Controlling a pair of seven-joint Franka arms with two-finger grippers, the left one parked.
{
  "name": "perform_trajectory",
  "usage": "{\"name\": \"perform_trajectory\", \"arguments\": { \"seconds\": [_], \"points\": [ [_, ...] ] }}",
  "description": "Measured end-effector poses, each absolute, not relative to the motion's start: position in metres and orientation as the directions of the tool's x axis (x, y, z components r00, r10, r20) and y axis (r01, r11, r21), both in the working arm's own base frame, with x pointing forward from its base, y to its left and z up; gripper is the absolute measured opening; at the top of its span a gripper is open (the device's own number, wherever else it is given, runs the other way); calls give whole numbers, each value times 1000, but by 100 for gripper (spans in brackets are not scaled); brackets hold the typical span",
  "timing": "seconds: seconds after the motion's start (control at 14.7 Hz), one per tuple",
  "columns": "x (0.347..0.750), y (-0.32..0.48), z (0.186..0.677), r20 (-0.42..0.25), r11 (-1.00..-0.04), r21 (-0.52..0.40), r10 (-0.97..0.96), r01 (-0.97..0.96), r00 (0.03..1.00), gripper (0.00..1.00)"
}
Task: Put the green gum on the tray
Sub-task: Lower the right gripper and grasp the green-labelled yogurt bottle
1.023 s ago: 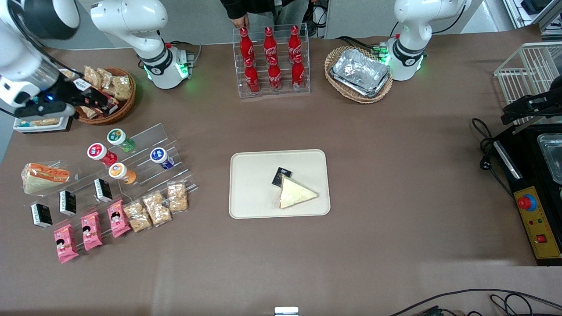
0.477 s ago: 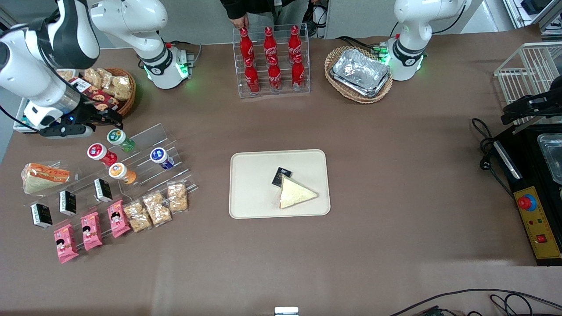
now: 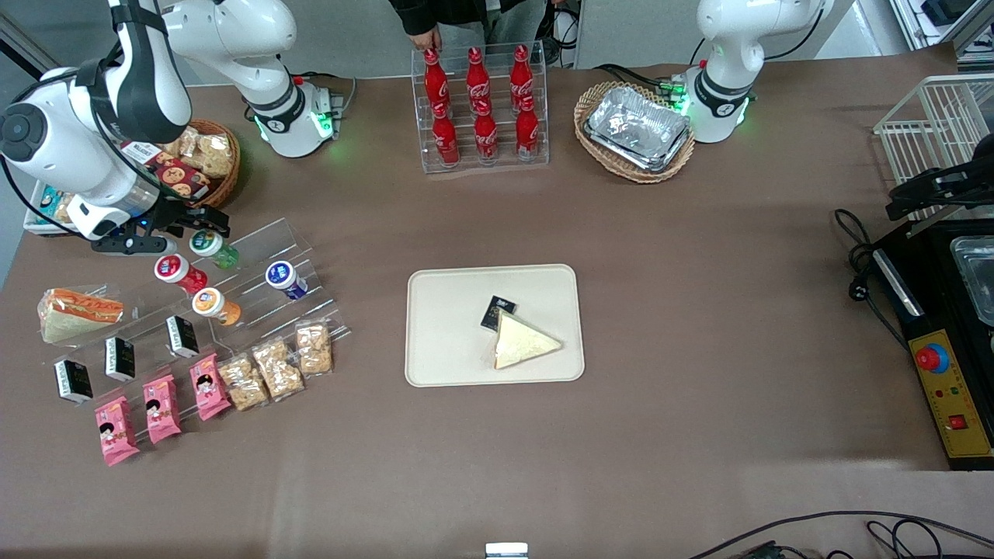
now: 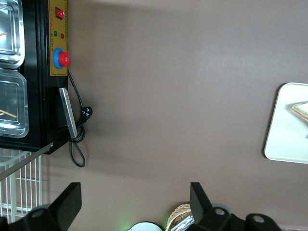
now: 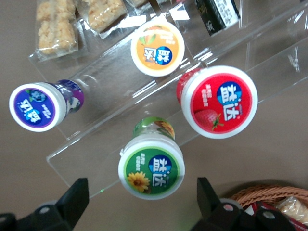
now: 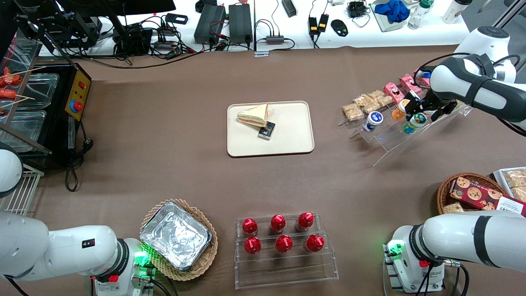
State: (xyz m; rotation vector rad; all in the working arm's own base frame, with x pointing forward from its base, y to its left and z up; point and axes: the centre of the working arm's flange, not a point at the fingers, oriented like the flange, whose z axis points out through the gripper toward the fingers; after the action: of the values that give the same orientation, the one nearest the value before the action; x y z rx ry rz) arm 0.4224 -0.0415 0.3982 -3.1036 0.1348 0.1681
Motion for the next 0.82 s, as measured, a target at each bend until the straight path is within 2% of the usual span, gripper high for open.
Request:
{"name": "perform_trajectory", "arguments": {
  "seconds": [0.82],
  "points": [
    [420, -41, 374, -113, -984, -13, -174, -176, 978, 100]
  ]
}}
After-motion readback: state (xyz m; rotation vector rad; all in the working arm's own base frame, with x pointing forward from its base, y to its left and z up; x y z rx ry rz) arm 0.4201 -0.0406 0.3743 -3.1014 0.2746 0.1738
